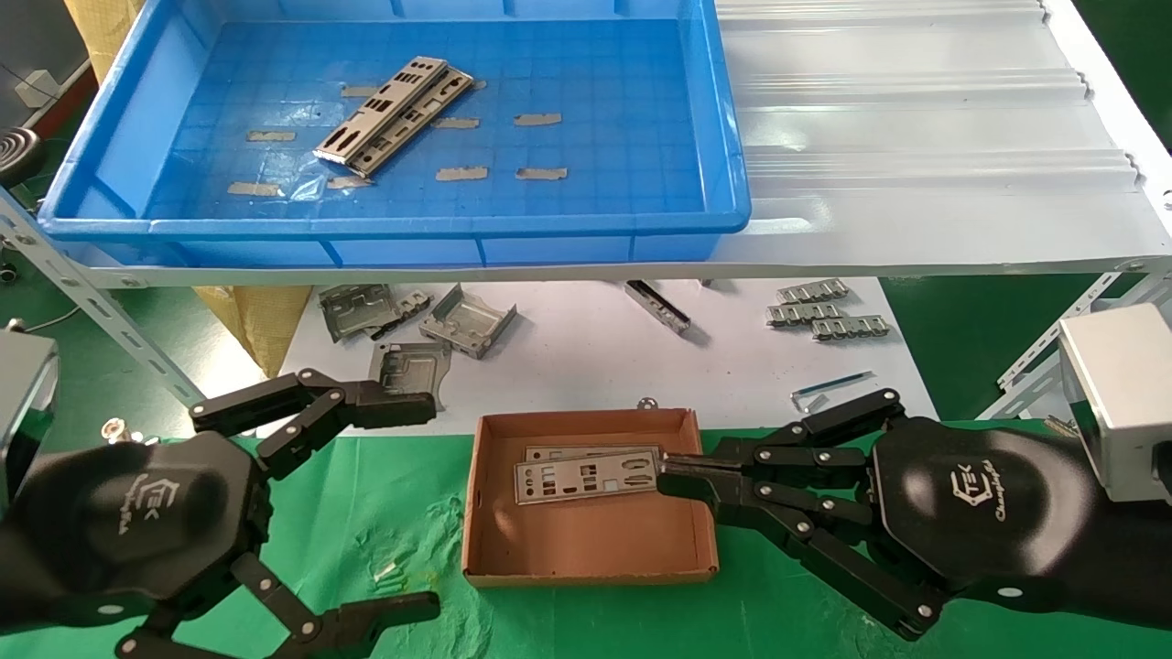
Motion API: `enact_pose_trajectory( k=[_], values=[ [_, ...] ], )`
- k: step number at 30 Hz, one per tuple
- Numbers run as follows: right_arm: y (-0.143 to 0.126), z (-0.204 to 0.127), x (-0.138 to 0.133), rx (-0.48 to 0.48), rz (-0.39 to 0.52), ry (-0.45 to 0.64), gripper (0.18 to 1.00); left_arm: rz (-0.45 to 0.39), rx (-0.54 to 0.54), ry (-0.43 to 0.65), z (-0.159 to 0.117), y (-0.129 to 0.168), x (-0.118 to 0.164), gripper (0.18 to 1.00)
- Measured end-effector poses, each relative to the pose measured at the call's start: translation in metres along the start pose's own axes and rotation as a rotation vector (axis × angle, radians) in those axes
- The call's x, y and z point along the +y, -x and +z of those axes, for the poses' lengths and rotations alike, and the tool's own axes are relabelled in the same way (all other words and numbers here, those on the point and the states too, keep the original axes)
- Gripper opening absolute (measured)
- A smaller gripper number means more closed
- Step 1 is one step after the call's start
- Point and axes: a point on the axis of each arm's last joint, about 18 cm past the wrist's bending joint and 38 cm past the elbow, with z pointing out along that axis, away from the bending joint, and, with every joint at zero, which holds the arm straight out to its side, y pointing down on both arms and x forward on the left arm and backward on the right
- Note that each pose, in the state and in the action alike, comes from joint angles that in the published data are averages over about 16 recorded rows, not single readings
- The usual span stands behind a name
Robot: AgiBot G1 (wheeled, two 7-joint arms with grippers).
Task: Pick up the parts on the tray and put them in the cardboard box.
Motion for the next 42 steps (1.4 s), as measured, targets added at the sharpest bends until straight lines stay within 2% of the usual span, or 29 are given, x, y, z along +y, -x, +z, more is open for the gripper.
enact_pose_trajectory(
  k=[6, 11, 19, 27, 34, 42],
  values=[
    [0.0, 0.0, 0.0, 0.0, 0.0, 0.0, 0.209, 0.024, -0.013, 0.005, 0.005, 0.009, -0.009, 1.001],
    [0.0, 0.0, 0.0, 0.0, 0.0, 0.0, 0.194, 0.049, -0.057, 0.021, 0.012, 0.034, -0.024, 1.001],
    [0.0, 0.0, 0.0, 0.0, 0.0, 0.0, 0.191, 0.054, -0.214, 0.071, 0.021, 0.113, -0.059, 1.001],
    [0.0, 0.0, 0.0, 0.0, 0.0, 0.0, 0.191, -0.02, -0.441, 0.12, 0.023, 0.2, -0.083, 1.001],
    [0.0, 0.0, 0.0, 0.0, 0.0, 0.0, 0.191, -0.106, -0.641, 0.143, 0.025, 0.253, -0.078, 1.001],
    [0.0, 0.0, 0.0, 0.0, 0.0, 0.0, 0.191, -0.167, -0.773, 0.164, 0.033, 0.279, -0.058, 1.001]
  ],
)
